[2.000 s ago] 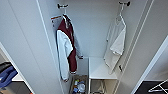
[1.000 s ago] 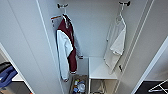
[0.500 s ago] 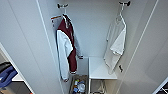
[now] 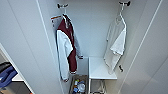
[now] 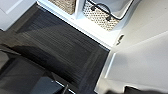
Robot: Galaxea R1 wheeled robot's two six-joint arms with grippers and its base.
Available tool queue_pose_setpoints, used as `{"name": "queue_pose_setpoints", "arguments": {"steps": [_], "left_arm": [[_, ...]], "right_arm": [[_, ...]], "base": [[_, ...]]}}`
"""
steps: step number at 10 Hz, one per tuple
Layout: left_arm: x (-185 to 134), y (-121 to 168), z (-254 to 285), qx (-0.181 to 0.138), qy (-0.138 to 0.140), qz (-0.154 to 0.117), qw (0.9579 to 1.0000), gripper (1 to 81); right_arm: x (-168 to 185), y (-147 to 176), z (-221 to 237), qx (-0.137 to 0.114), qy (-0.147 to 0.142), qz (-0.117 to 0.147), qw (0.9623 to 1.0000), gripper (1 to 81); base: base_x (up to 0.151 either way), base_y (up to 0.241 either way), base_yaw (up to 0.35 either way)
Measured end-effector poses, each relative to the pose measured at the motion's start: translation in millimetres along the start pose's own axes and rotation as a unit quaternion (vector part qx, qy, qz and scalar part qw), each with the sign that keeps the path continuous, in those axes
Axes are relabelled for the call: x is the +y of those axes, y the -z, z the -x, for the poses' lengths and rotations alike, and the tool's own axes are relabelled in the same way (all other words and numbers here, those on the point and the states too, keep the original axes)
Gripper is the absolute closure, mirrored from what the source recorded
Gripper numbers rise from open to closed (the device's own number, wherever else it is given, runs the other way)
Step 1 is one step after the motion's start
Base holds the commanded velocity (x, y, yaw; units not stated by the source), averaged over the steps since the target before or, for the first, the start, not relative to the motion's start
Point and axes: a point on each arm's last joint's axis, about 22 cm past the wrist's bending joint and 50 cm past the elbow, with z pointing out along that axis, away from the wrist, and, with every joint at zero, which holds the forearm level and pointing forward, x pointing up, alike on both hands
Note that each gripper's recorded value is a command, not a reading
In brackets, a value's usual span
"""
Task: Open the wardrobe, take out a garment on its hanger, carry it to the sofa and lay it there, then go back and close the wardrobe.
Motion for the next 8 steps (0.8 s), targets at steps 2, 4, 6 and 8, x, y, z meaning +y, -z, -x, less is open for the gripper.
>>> {"name": "queue_pose_setpoints", "arguments": {"steps": [2,4,6,8], "left_arm": [[0.7,-0.7,-7.6,0.007,-0.001,0.002,1.0000,1.0],[0.8,-0.7,-7.9,0.008,-0.001,0.002,1.0000,1.0],[0.4,-0.6,-8.3,0.008,-0.002,0.002,1.0000,1.0],[0.4,-0.6,-8.2,0.008,-0.002,0.002,1.0000,1.0]], "right_arm": [[-58.1,6.4,17.5,0.003,-0.066,-0.086,0.9941,1.0],[-67.5,15.9,63.4,-0.007,-0.151,-0.138,0.9788,1.0],[-89.7,26.6,149.7,-0.046,-0.213,-0.165,0.9619,1.0],[-138.2,38.9,199.8,-0.072,-0.247,-0.194,0.9466,1.0]], "base": [[0.000,0.000,0.000],[0.000,0.000,0.000],[0.000,0.000,0.000],[0.000,0.000,0.000]]}}
